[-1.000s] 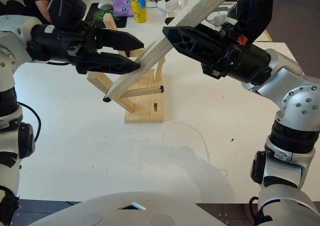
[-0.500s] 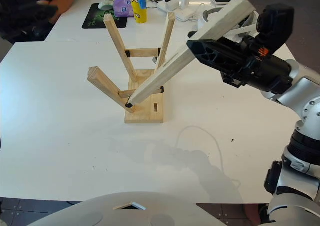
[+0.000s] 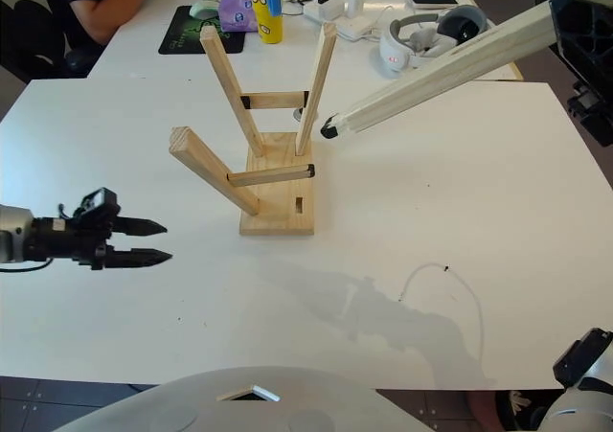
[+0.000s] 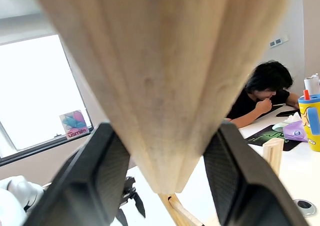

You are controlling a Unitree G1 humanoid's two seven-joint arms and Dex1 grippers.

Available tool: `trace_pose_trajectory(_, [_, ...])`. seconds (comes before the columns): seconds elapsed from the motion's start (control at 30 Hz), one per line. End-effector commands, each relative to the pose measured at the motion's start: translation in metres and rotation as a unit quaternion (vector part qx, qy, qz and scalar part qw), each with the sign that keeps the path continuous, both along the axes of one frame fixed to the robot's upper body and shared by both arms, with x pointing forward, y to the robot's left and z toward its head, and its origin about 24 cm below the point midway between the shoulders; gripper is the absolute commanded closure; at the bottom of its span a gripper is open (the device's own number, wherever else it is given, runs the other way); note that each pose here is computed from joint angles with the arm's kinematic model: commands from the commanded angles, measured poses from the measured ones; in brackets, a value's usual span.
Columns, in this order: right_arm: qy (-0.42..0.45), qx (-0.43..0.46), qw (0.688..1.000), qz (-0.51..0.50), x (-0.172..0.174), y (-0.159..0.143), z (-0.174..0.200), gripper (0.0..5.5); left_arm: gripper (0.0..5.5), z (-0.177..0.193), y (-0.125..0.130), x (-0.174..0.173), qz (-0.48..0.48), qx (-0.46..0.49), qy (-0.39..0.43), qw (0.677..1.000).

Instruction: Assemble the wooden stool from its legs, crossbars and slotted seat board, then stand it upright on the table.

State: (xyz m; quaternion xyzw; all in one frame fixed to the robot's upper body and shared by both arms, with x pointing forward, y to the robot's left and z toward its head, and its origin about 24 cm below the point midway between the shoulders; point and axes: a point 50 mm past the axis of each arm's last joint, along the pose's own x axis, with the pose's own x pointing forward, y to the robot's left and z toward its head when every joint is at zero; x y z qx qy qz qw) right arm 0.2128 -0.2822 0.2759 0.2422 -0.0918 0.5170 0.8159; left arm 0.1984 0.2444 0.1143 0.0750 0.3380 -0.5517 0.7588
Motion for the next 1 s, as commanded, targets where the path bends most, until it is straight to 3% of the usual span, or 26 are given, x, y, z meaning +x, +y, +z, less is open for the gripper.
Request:
trace_pose_trajectory(0.03, [-0.005, -0.012, 1.0, -0.023, 0.007, -0.003, 0.004, 3.45, 2.95, -0.016, -0.053, -0.027, -0.039, -0.037, 0.001, 0.999])
trace_pose_trajectory(0.13, [0.009, -0.025, 0.999, -0.028, 0.014, -0.001, -0.003, 3.45, 3.39, -0.021, -0.084, -0.008, 0.052, -0.092, -0.082, 0.991])
trace_pose_trajectory(0.2, [0.021, -0.034, 0.999, -0.029, 0.022, 0.0, -0.01, 3.45, 3.71, -0.025, -0.099, -0.007, 0.108, -0.121, -0.095, 0.982])
trace_pose_trajectory(0.47, [0.027, -0.037, 0.998, -0.051, 0.045, -0.003, -0.008, 3.45, 4.92, -0.047, -0.144, -0.018, 0.118, -0.11, -0.08, 0.984])
trace_pose_trajectory(0.6, [0.029, -0.047, 0.998, -0.041, 0.051, 0.003, -0.01, 3.45, 5.47, -0.054, -0.151, -0.008, 0.132, -0.081, -0.112, 0.982])
trace_pose_trajectory(0.77, [0.033, -0.057, 0.997, -0.032, 0.056, 0.01, -0.014, 3.45, 5.5, -0.063, -0.15, 0.005, 0.148, -0.023, -0.142, 0.978])
trace_pose_trajectory(1.0, [0.034, -0.059, 0.997, -0.031, 0.054, 0.013, -0.017, 3.45, 5.5, -0.069, -0.129, 0.009, 0.157, 0.044, -0.148, 0.975])
